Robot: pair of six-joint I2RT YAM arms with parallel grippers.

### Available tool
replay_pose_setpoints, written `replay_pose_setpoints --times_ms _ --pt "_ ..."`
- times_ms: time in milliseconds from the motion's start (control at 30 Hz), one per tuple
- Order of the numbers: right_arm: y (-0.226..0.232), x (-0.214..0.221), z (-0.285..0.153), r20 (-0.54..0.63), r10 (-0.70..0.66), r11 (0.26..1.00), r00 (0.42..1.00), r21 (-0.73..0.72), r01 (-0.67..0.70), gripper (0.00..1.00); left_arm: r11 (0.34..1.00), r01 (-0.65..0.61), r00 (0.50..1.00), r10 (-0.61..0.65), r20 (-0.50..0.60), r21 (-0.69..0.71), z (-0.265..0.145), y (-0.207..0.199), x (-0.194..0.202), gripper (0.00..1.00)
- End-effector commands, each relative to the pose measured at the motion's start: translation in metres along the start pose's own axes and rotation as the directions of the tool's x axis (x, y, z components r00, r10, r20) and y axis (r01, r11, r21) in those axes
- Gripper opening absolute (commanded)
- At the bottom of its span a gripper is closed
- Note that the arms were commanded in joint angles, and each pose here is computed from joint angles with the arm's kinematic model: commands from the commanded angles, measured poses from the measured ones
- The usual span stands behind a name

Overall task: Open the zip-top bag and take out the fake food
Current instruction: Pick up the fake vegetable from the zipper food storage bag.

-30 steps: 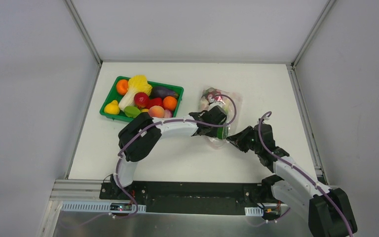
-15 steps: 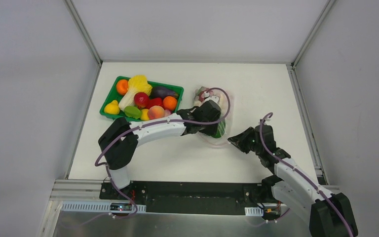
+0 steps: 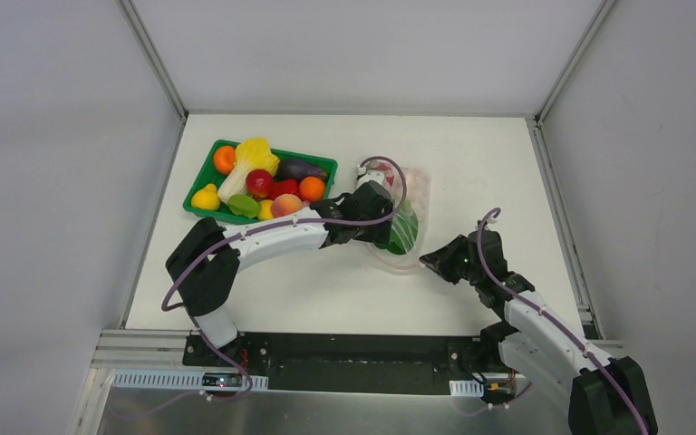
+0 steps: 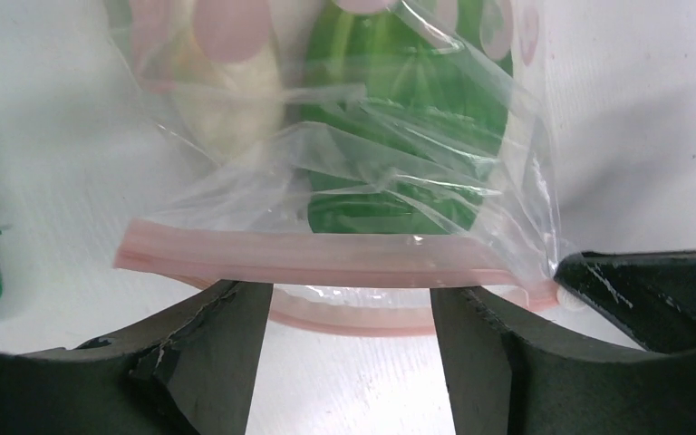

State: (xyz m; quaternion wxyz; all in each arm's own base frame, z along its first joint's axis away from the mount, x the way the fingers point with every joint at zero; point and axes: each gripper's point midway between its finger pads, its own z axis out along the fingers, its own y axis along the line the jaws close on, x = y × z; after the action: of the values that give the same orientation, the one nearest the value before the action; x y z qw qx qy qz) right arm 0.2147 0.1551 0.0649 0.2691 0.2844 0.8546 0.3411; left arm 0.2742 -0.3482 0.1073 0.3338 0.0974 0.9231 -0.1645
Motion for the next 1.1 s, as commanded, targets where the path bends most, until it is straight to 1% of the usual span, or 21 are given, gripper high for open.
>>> replay_pose_setpoints --times_ms 0,167,333,467,633,767,867,933,1067 --pt "0.009 -0.001 -0.001 -0.008 -0.030 0.999 1.000 -0.025 0.030 0.03 0.996 0.060 0.994 -0.066 0.086 0.069 -0.001 -0.010 -0.026 0.66" --pt "0.009 0.001 0.001 -0.023 -0.030 0.999 0.999 -0.023 0.030 0.03 0.990 0.095 0.993 -0.102 0.063 0.100 0.015 -0.020 -0.023 0.69" --pt "0.009 0.003 0.001 -0.035 -0.030 0.999 0.999 -0.022 0.029 0.03 0.989 0.126 0.990 -0.131 0.050 0.082 0.027 -0.017 -0.018 0.70" --pt "0.010 0.004 0.001 -0.041 -0.032 0.999 0.999 -0.026 0.031 0.03 0.987 0.142 0.988 -0.146 0.051 0.074 0.036 -0.016 -0.015 0.70" --pt "0.011 0.004 0.001 -0.048 -0.034 0.999 0.998 -0.026 0.033 0.03 0.981 0.168 0.983 -0.174 0.059 0.097 0.043 -0.022 -0.015 0.70" --pt "0.017 0.003 0.003 -0.045 -0.041 0.998 0.998 -0.052 0.038 0.03 0.979 0.187 0.979 -0.192 0.063 0.079 0.050 -0.019 -0.013 0.71" --pt "0.018 0.004 0.003 -0.051 -0.043 0.998 0.998 -0.056 0.040 0.03 0.978 0.200 0.977 -0.203 0.070 0.058 0.057 -0.014 -0.011 0.74" --pt "0.018 0.005 0.004 -0.059 -0.042 0.998 0.997 -0.058 0.038 0.03 0.974 0.211 0.973 -0.217 0.075 0.077 0.062 -0.015 -0.011 0.75" --pt "0.016 0.008 0.006 -0.074 -0.044 0.998 0.996 -0.058 0.039 0.03 0.961 0.227 0.970 -0.237 0.048 0.157 0.071 -0.028 -0.008 0.81"
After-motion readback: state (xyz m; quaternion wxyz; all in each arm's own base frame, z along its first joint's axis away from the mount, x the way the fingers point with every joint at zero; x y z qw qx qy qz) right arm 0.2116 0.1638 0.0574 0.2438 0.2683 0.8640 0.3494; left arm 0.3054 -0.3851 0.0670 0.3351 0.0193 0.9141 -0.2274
